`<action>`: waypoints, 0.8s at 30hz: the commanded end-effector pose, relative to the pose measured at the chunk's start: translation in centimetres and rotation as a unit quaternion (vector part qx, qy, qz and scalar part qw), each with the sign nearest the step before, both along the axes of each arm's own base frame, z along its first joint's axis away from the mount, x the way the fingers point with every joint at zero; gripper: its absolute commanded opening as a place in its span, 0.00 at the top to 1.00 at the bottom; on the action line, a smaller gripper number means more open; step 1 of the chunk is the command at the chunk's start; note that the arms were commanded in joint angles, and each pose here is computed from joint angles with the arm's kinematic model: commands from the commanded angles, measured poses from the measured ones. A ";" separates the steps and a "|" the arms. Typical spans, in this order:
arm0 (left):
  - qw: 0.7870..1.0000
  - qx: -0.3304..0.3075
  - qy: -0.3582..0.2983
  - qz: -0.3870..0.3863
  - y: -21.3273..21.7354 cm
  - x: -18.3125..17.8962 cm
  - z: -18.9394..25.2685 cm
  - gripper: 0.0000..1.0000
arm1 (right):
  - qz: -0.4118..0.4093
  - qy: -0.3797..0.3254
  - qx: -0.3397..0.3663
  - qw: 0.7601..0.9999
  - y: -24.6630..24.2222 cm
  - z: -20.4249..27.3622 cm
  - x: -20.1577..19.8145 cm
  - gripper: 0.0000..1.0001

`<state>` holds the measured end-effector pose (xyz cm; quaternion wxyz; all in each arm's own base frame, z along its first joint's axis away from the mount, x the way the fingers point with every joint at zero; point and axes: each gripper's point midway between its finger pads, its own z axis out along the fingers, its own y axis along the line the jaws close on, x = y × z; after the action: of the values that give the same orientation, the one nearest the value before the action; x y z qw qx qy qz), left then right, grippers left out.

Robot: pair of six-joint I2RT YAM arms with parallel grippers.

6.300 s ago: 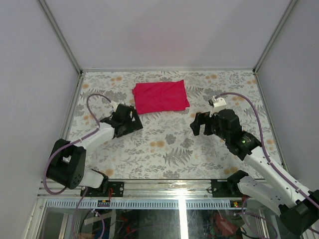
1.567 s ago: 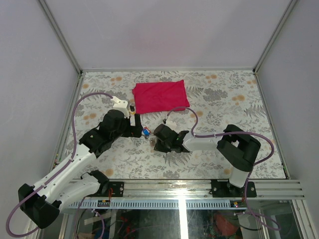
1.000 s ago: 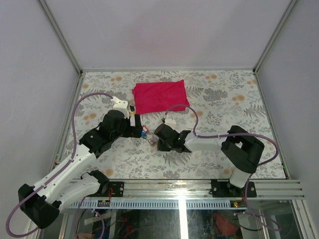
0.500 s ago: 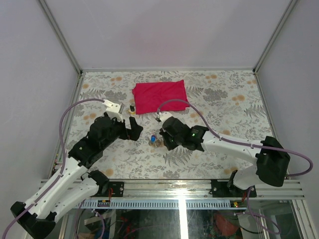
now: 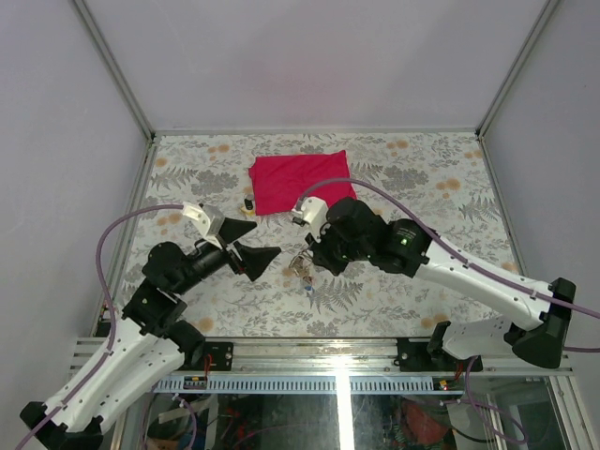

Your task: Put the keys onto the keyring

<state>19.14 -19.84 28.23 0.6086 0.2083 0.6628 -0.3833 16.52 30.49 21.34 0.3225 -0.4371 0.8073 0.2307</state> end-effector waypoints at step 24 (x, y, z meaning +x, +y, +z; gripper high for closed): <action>0.980 -0.108 0.058 -0.154 -8.5 -0.5 4.6 0.23 | 0.065 -0.161 0.047 0.984 -1.6 10.1 0.8 1.00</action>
<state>18.28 -27.94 29.65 0.4979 0.2370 0.6407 -0.5343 16.52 28.14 26.98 0.3800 -0.5180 0.7398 0.1999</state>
